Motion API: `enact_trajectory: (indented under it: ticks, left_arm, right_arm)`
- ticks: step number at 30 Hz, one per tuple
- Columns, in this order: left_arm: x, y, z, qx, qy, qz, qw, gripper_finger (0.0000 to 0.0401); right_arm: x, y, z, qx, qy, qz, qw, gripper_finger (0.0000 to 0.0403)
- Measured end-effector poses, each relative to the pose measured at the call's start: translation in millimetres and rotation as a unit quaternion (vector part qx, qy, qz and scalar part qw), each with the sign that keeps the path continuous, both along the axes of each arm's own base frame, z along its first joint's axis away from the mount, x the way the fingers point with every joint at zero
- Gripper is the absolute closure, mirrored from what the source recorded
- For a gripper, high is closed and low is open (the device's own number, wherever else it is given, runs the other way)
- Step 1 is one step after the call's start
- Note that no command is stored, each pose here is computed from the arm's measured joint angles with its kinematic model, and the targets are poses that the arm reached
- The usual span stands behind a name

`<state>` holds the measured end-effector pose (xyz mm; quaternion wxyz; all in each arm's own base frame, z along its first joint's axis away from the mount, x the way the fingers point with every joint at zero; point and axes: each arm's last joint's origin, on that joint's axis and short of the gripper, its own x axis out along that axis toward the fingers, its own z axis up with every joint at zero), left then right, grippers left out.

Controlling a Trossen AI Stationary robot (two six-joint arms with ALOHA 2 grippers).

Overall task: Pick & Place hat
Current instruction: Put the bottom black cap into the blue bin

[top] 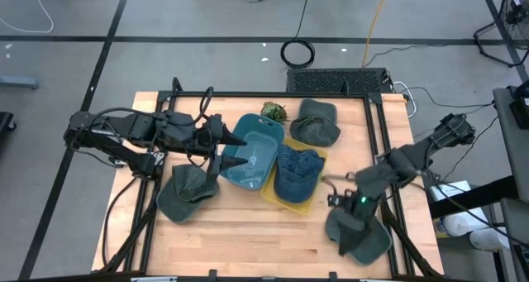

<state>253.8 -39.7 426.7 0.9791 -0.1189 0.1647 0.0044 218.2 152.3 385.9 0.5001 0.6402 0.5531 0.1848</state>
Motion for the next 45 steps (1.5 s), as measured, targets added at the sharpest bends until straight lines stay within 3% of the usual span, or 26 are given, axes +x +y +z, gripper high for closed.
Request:
enact_trajectory:
  ticks: [6,9,14,20,23,35,45]
  left_arm:
    - [0,0,0,0.0,0.0,0.0,1.0,0.0132]
    - [0,0,0,0.0,0.0,0.0,1.0,0.0132]
    - [0,0,0,0.0,0.0,0.0,1.0,0.0132]
    - [0,0,0,0.0,0.0,0.0,1.0,0.0132]
    - [0,0,0,0.0,0.0,0.0,1.0,0.0132]
    - [0,0,0,0.0,0.0,0.0,1.0,0.0132]
    - [0,0,0,0.0,0.0,0.0,1.0,0.0132]
  right_arm:
    - [0,38,-23,-0.03,0.073,0.059,0.995,0.0021]
    - [0,49,-40,-0.093,0.145,0.063,0.983,0.0021]
    - [-9,58,-60,-0.228,0.234,0.009,0.945,0.0021]
    - [-11,72,-77,-0.334,0.206,-0.073,0.917,0.0022]
    - [-8,82,-90,-0.37,0.191,-0.082,0.906,0.0021]
    - [-20,106,-142,-0.517,0.222,-0.035,0.826,0.0022]
    - [-18,118,-169,-0.552,0.224,-0.002,0.803,0.0023]
